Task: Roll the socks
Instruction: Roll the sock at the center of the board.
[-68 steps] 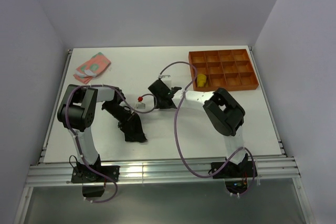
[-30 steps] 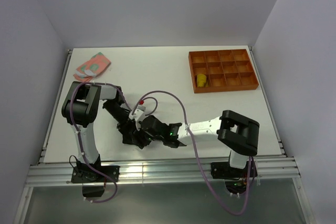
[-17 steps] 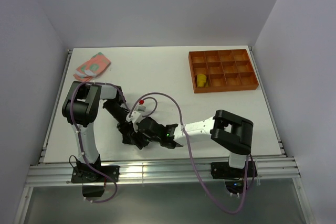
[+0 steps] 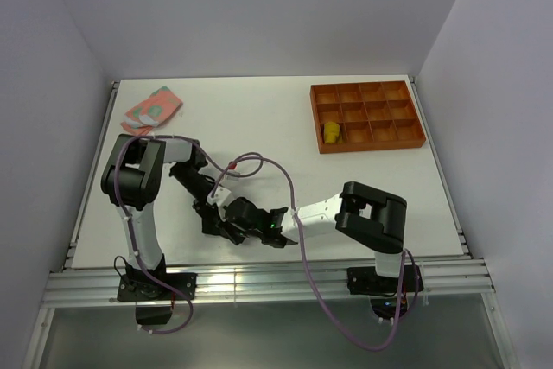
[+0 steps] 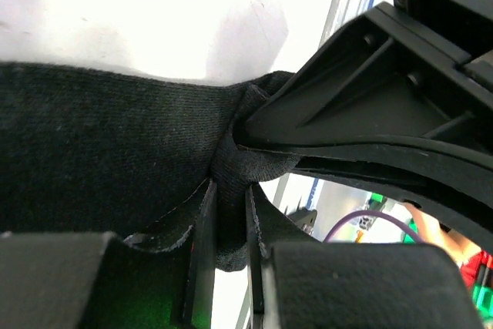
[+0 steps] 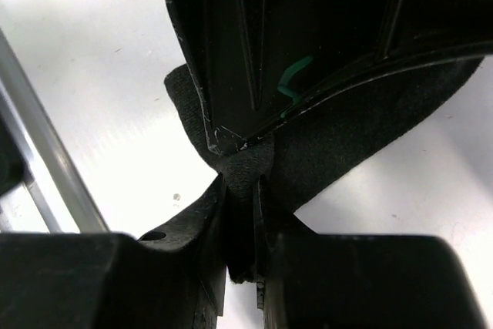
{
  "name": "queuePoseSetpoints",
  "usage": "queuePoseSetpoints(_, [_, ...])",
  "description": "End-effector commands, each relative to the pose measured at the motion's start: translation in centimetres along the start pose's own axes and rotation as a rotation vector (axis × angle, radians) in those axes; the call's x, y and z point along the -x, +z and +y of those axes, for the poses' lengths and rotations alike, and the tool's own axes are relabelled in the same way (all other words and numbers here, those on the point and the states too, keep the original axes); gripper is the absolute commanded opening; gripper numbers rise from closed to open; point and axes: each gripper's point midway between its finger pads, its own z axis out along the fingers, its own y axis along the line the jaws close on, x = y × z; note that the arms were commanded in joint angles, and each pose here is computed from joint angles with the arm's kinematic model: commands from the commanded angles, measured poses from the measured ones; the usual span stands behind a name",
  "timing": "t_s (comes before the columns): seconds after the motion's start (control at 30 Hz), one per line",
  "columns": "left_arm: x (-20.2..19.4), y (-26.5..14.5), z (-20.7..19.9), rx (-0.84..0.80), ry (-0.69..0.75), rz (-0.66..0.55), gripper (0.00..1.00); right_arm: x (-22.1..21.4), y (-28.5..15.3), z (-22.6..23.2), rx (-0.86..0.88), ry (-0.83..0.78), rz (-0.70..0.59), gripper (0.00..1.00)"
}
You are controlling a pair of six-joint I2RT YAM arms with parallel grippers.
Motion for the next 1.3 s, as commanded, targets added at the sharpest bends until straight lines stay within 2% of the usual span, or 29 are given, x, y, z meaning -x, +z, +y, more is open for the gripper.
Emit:
queuePoseSetpoints(0.0, [3.9, -1.9, 0.7, 0.126, 0.053, -0.122, 0.01, -0.9, 0.0, -0.5, -0.048, -0.003, 0.015, 0.05])
queuePoseSetpoints(0.07, [5.3, -3.0, 0.8, 0.18, 0.098, -0.165, 0.06, -1.2, -0.1, -0.8, -0.07, -0.014, 0.026, 0.04])
queuePoseSetpoints(0.27, [7.7, -6.1, 1.6, 0.339, 0.083, -0.245, 0.23, -1.9, -0.2, -0.8, -0.086, -0.042, 0.062, 0.04])
queuePoseSetpoints(0.47, [7.7, -8.6, 3.0, 0.438, 0.027, -0.295, 0.3, -2.6, -0.3, -1.0, -0.099, -0.054, 0.082, 0.03])
queuePoseSetpoints(0.7, [6.0, -11.2, 5.2, 0.545, -0.058, -0.316, 0.27, -2.8, -0.3, -1.2, -0.11, -0.062, 0.094, 0.02])
queuePoseSetpoints(0.93, [4.0, -10.0, 4.6, 0.522, -0.05, -0.268, 0.32, -2.6, -0.3, -1.3, -0.119, -0.068, 0.1, 0.02])
queuePoseSetpoints(1.1, [3.1, -8.8, 4.8, 0.506, -0.046, -0.237, 0.32, -2.4, -0.6, -1.6, -0.135, -0.068, 0.098, 0.01])
queuePoseSetpoints(1.27, [3.7, -7.8, 5.5, 0.576, -0.064, -0.234, 0.27, -2.5, -1.2, -2.0, -0.157, -0.061, 0.1, 0.01])
